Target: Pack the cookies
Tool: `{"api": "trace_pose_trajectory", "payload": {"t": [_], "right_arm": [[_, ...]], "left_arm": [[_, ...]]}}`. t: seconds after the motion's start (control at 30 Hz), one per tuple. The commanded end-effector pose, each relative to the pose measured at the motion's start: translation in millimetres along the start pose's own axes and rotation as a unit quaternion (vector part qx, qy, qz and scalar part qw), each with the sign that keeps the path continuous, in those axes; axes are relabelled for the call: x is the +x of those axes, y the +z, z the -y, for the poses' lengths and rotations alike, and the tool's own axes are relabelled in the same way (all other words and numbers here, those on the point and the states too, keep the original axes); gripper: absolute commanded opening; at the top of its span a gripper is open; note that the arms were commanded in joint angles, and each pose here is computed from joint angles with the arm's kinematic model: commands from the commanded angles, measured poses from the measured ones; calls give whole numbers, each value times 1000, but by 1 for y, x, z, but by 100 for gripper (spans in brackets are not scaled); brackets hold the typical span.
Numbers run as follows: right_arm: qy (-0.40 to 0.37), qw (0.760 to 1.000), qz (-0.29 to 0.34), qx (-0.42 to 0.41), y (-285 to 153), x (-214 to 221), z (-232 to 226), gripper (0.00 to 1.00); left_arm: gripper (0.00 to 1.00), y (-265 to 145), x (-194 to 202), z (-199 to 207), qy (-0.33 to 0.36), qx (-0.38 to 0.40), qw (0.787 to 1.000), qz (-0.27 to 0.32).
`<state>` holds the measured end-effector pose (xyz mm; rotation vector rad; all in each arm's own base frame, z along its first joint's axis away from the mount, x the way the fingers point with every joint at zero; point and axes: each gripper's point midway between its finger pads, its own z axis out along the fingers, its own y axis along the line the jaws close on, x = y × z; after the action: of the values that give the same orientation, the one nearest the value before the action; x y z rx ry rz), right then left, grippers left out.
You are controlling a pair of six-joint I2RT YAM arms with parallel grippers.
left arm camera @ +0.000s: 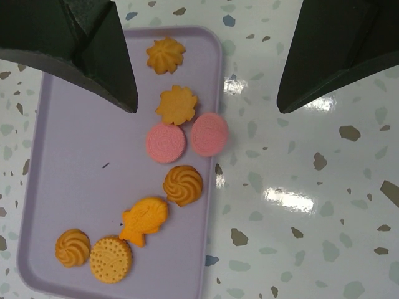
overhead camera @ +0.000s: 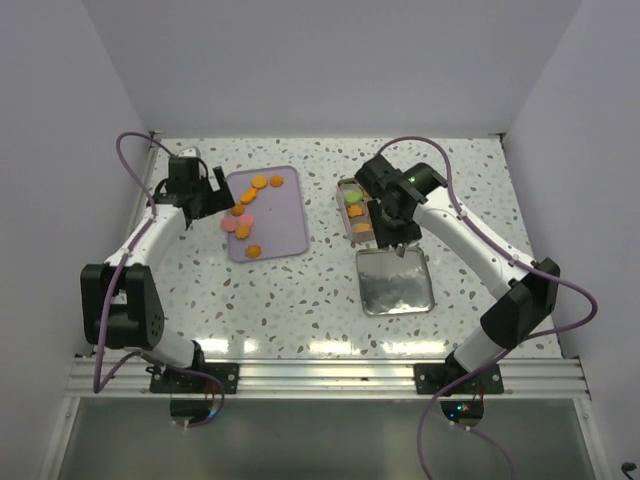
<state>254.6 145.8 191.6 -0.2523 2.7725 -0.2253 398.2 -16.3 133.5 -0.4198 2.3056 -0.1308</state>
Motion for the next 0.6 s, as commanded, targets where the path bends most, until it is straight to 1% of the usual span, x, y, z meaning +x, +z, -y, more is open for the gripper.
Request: {"api": "trace_pose_trajectory", "payload": {"t": [0.0,0.07,0.1,0.2,0.27,0.33,0.43,0.57], "right_arm": [[6,999,27,-15,-26,-9,7,48],[10,999,38,-19,-35,-13,8,48],[12,999,39,-20,-39,-13,9,48],[13,999,44,-22,-46,-14,11,48],[13,998,48,-23,-50,-16,12,48],[13,999,47,-22,-51,-17,13,48],[13,998,52,-33,-57,-22,10,48],[16,997,61,-44,-64,-33,4,47]], "left_arm": [[100,14,-42,3,0,9,998,54],[100,29,-43,-9,-3,-1,999,47],[100,33,-48,-7,-1,4,999,50],[100,54,-47,-4,14,16,999,43],[100,71,-43,-5,17,11,999,29],[99,85,-32,0,18,27,999,4],[98,97,-23,8,10,50,999,-9],[98,103,-12,22,-4,77,997,-26]]}}
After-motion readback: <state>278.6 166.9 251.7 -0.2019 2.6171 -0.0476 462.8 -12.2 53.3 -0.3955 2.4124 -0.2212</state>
